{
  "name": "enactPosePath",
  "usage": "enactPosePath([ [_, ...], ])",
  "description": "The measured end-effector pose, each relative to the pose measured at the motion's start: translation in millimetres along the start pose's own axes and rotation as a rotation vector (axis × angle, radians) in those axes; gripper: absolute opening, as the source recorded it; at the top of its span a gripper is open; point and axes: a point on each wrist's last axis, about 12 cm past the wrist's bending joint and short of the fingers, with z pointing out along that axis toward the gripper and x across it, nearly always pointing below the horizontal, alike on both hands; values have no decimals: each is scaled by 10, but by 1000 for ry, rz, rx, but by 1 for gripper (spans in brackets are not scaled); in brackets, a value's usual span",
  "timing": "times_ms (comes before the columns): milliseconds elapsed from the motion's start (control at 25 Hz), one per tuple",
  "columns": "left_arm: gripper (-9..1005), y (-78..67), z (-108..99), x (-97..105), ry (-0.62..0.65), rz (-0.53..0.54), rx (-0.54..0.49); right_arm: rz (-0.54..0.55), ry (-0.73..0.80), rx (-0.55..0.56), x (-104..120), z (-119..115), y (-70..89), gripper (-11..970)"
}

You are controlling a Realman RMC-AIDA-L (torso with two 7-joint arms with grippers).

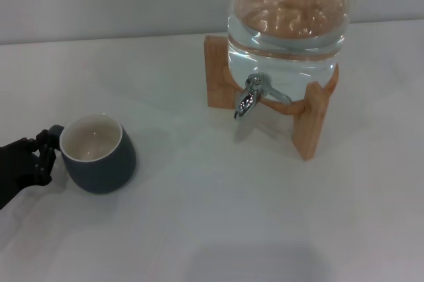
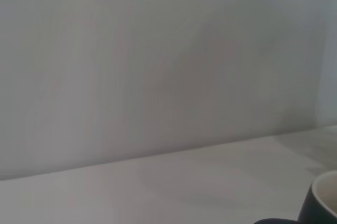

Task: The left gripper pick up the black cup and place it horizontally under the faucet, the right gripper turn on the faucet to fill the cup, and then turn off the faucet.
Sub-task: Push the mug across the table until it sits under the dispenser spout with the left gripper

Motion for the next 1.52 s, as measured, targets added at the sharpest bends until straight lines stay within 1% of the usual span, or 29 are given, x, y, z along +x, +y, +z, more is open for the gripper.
enactPosePath([
  [320, 109, -16, 18, -36, -21, 0, 17, 0, 0, 0, 0, 0, 0, 843],
  [920, 109, -43, 201, -208, -57, 14, 64, 3, 2, 0, 16, -5, 8, 843],
  [1280, 108, -140, 365, -266, -45, 31, 122, 5, 5, -1, 30, -6, 16, 844],
  [1520, 108, -207, 403, -252, -32, 37, 153, 5, 4, 1, 28, -8, 12, 843],
])
